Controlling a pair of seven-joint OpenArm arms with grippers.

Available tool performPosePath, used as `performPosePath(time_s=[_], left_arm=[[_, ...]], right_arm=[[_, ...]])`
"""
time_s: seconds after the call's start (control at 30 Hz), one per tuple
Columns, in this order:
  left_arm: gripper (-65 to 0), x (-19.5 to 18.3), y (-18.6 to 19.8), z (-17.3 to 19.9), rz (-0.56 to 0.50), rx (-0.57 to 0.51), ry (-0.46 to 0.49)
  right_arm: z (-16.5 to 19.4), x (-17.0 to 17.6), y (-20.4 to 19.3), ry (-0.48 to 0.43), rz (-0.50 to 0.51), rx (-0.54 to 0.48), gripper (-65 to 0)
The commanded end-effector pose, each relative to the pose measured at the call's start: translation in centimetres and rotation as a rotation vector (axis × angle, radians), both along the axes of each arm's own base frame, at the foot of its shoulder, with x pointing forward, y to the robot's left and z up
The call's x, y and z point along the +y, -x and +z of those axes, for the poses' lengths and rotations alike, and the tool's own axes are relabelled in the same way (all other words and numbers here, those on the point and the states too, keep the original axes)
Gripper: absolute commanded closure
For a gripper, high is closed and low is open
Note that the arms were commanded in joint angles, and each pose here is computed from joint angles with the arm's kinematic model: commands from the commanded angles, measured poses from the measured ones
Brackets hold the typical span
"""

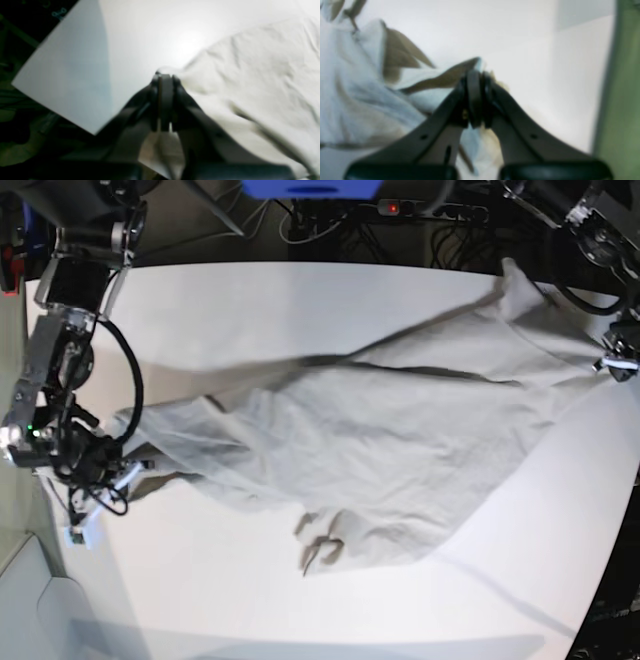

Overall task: Layout the t-shirt on the table in an organized manner, then fold the t-shirt properly
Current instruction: 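Pull the held edge with the right gripper away from the left gripper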

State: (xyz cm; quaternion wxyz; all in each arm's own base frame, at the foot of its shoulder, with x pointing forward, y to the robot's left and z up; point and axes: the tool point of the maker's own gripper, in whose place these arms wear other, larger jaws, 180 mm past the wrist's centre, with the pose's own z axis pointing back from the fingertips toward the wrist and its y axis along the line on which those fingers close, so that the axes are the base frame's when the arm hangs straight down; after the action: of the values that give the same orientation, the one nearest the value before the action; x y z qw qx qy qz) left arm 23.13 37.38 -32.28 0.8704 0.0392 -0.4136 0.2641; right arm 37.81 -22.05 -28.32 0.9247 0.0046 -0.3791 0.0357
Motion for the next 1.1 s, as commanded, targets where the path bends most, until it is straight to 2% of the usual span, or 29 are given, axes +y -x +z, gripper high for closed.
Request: performPosePath(time_s=[0.0, 0.1, 0.2, 0.4, 0.57, 0.87, 0.93, 1.07], left_arm=[[-0.3, 0.6, -0.6, 1.6, -0.003, -0.046, -0.038], [-0.3, 0.1, -0.7, 1.3, -0.001, -0.051, -0.020], [-0.3, 0.0, -0.7, 1.2, 0.000, -0.053, -0.017], [-0.3, -0.1, -0.8, 1.1, -0.002, -0.053, -0.013], [-0.3, -0.1, -0.8, 1.1, -0.002, -0.054, -0.013], [-0.3, -0.7, -0.8, 0.6, 0.000, -0.053, 0.006], [-0.3, -0.7, -0.8, 0.6, 0.000, -0.053, 0.006], [-0.3, -0.7, -0.7, 0.5, -0.001, -0.050, 0.006]], right_arm=[[3.3, -0.8, -0.8, 0.025, -0.011, -0.096, 0.0], [6.5, -2.3, 0.6, 0.052, -0.069, -0.157, 0.0], [7.1, -2.6, 1.4, 0.065, -0.083, -0.154, 0.0], [4.0, -2.8, 3.0, 0.071, -0.082, -0.040, 0.0], [3.7, -2.1, 2.9, 0.118, -0.024, -0.018, 0.0], [1.0, -2.1, 4.9, 0.120, -0.019, 0.061, -0.6], [0.4, -2.3, 5.4, 0.128, -0.017, 0.082, -6.9], [-0.5, -2.9, 6.5, 0.145, -0.019, 0.118, -26.5]])
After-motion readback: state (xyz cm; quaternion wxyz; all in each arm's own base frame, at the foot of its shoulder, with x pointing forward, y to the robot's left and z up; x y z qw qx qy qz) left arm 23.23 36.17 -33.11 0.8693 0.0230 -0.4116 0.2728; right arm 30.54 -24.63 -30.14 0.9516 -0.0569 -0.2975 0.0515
